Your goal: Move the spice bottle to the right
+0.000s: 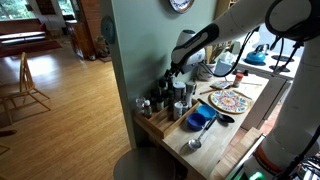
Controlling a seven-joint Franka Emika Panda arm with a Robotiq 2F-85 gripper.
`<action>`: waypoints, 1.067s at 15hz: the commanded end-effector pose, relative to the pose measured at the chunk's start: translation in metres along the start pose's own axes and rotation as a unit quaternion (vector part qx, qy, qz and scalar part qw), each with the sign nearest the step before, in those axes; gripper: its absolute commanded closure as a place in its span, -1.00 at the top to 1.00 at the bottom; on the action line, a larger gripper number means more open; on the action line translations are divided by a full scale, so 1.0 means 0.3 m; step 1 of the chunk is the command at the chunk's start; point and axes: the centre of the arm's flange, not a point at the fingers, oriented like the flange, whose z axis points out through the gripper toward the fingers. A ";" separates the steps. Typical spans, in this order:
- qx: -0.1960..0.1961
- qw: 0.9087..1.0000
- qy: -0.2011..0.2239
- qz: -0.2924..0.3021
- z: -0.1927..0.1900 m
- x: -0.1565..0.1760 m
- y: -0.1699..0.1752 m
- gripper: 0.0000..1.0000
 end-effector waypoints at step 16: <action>-0.007 1.000 0.012 -0.019 -0.062 0.051 0.020 -0.23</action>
